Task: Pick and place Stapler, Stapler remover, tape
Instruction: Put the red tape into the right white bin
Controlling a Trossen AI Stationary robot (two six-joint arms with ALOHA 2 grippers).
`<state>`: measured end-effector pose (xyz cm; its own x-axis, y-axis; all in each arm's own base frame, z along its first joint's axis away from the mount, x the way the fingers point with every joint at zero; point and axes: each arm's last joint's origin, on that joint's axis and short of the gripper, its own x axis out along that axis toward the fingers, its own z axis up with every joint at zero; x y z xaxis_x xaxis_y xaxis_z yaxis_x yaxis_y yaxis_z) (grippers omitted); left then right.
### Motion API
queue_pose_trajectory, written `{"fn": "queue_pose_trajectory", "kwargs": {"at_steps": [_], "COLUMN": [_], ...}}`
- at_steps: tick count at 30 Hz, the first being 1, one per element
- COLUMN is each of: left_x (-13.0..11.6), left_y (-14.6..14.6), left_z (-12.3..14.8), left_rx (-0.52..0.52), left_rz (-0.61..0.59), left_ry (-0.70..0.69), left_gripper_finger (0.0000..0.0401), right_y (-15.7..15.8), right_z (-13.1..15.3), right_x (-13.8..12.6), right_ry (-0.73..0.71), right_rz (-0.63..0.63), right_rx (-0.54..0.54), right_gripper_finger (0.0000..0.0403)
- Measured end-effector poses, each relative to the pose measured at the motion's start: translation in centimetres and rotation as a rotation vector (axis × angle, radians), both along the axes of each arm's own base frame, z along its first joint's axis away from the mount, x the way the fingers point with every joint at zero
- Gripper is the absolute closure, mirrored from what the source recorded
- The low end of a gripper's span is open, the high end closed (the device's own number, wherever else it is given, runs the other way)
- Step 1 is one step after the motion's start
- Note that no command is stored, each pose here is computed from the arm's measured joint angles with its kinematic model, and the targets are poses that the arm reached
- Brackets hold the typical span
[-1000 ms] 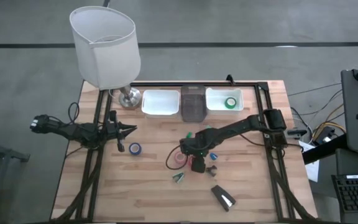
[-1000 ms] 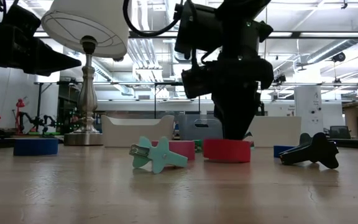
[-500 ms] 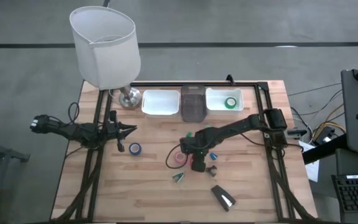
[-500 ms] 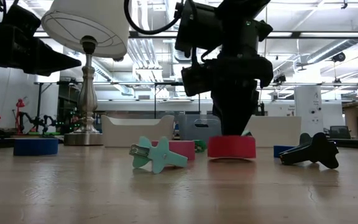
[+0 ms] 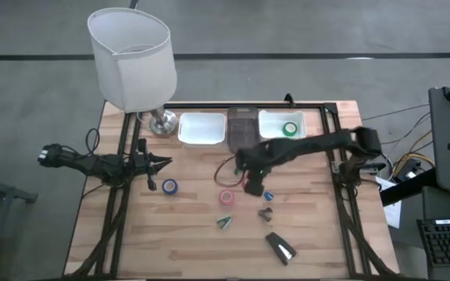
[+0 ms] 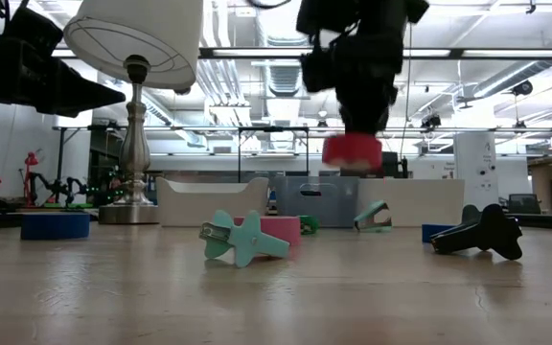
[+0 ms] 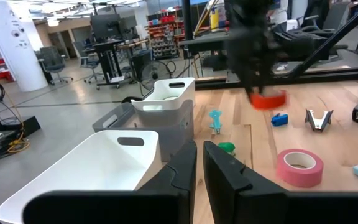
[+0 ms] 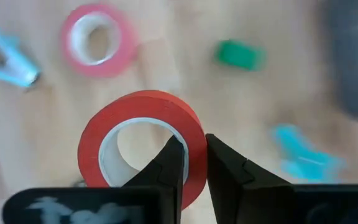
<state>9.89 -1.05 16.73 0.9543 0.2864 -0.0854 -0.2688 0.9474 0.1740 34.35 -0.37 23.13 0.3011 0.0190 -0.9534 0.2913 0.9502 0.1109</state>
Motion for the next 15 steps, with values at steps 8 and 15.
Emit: {"fn": "queue_pose_trajectory", "kwargs": {"at_steps": [8,15], "left_x": [0.0,0.0], "left_y": [0.0,0.0], "left_z": [0.0,0.0], "left_rx": [0.000,0.000], "left_rz": [0.001,0.000], "left_ry": [0.000,0.000], "left_gripper_finger": [0.0369,0.0369], "right_y": [-6.2,-12.2], "right_z": [4.9,5.2], "right_x": [-4.7,-8.8], "right_ry": [-0.045,0.009], "right_rz": [-0.237,-0.490], "right_rx": [-0.136,-0.129], "right_gripper_finger": [0.0353,0.0353]}}
